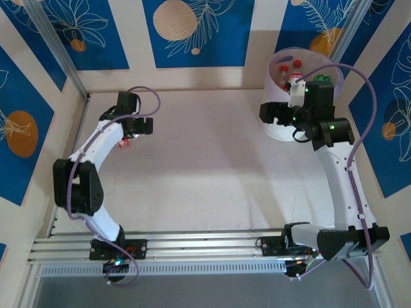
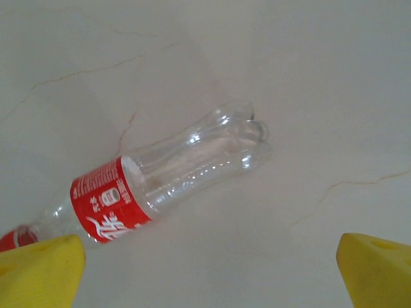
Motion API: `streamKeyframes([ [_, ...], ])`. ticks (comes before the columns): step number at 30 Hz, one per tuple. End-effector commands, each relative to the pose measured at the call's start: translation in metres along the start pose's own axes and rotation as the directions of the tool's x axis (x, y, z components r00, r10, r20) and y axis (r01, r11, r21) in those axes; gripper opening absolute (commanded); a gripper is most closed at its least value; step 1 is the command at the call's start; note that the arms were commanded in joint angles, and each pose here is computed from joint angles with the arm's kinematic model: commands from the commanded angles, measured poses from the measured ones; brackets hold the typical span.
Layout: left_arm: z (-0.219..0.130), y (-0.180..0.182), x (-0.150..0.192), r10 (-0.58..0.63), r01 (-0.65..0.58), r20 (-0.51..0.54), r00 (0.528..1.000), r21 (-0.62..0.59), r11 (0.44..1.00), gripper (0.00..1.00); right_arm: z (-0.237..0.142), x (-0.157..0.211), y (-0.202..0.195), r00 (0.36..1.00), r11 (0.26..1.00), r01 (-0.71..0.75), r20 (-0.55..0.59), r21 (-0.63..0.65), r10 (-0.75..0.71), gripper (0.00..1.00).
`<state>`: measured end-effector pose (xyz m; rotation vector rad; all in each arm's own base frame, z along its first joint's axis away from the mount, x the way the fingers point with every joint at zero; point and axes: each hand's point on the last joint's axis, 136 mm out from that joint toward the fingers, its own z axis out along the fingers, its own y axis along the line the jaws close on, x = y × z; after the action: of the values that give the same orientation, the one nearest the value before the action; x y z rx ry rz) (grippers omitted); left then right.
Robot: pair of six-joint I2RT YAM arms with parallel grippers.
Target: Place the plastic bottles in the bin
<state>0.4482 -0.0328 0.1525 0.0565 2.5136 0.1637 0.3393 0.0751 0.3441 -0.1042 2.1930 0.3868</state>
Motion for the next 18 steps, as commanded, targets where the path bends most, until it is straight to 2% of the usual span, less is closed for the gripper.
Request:
streamKeyframes([
  [1, 0.022, 0.022, 0.006, 0.140, -0.145, -0.079, 0.987, -0.059, 0.988, 1.00, -0.003, 0.028, 0.008, 0.997, 0.997, -0.057, -0.054, -0.044, 0.054, 0.90],
  [4, 0.044, 0.032, 0.012, 0.165, -0.177, -0.116, 0.979, -0.105, 0.979, 1.00, -0.006, 0.047, 0.008, 0.993, 0.996, -0.081, -0.086, -0.044, 0.077, 0.89],
  [7, 0.063, 0.041, 0.015, 0.136, -0.150, -0.130, 0.982, -0.101, 0.983, 1.00, -0.008, 0.058, 0.005, 0.991, 0.997, -0.078, -0.112, -0.025, 0.075, 0.89],
  [18, 0.102, 0.044, 0.021, 0.156, -0.173, -0.206, 0.966, -0.071, 0.982, 1.00, -0.003, 0.066, 0.003, 0.988, 0.996, -0.082, -0.135, -0.022, 0.078, 0.88],
])
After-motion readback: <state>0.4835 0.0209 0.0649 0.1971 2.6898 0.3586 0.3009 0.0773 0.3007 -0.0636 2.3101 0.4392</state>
